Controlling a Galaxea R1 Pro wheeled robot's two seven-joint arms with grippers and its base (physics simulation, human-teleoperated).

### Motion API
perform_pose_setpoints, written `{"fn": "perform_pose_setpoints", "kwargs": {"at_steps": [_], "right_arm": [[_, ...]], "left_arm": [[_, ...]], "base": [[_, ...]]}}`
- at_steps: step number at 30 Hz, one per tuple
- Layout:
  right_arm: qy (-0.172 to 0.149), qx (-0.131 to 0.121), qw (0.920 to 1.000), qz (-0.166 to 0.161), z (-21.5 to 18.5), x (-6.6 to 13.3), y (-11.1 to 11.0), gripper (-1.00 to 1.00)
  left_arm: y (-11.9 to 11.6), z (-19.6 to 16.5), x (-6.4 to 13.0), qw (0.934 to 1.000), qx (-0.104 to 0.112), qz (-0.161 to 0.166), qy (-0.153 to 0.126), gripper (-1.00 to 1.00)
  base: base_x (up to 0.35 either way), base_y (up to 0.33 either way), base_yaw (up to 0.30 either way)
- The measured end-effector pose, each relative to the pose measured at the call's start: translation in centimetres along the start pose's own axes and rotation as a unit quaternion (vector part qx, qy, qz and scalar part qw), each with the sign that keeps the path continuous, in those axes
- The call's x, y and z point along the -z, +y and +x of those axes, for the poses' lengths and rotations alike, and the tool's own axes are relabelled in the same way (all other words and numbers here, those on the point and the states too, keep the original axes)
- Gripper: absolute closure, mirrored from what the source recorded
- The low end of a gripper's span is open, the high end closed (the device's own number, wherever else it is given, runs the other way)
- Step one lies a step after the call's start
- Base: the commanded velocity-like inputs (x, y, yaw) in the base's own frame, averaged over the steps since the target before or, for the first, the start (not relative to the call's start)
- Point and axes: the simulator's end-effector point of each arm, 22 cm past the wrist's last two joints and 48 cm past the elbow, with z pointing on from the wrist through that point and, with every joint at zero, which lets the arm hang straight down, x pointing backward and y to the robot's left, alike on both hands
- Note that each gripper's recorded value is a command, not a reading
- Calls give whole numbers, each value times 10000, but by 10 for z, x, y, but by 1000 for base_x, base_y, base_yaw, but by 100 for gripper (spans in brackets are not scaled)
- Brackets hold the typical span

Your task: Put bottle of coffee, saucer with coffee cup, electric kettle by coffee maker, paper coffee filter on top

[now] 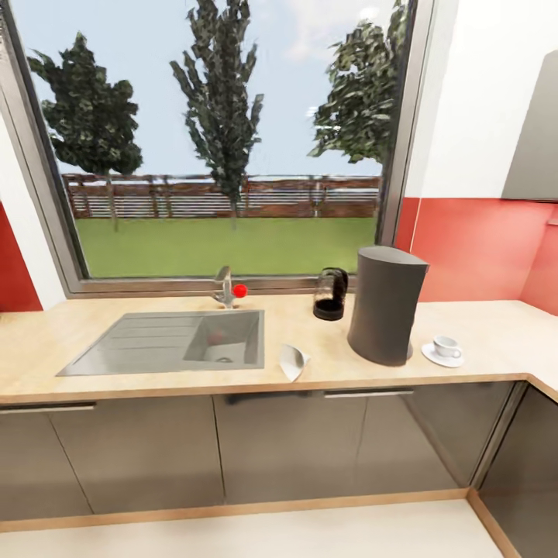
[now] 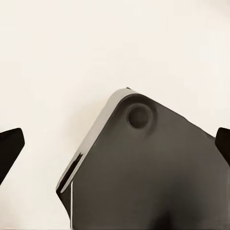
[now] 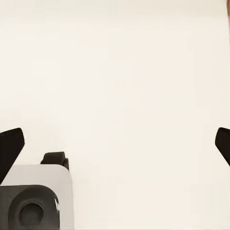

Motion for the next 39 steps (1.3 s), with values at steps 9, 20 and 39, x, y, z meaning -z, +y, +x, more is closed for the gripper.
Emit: {"fn": "perform_pose_setpoints", "kwargs": {"at_steps": [9,20,39], "right_arm": [[15,11,10000,-2,3,1,0,-100],[28,13,10000,-3,4,1,0,-100],[31,16,10000,2,5,1,-1,-100]], "left_arm": [[-5,4,1,10000,28,28,26,-100],[-9,7,1,10000,45,44,49,-100],[-9,7,1,10000,47,46,51,-100]], "base": [[168,319,0],[81,329,0],[2,342,0]]}}
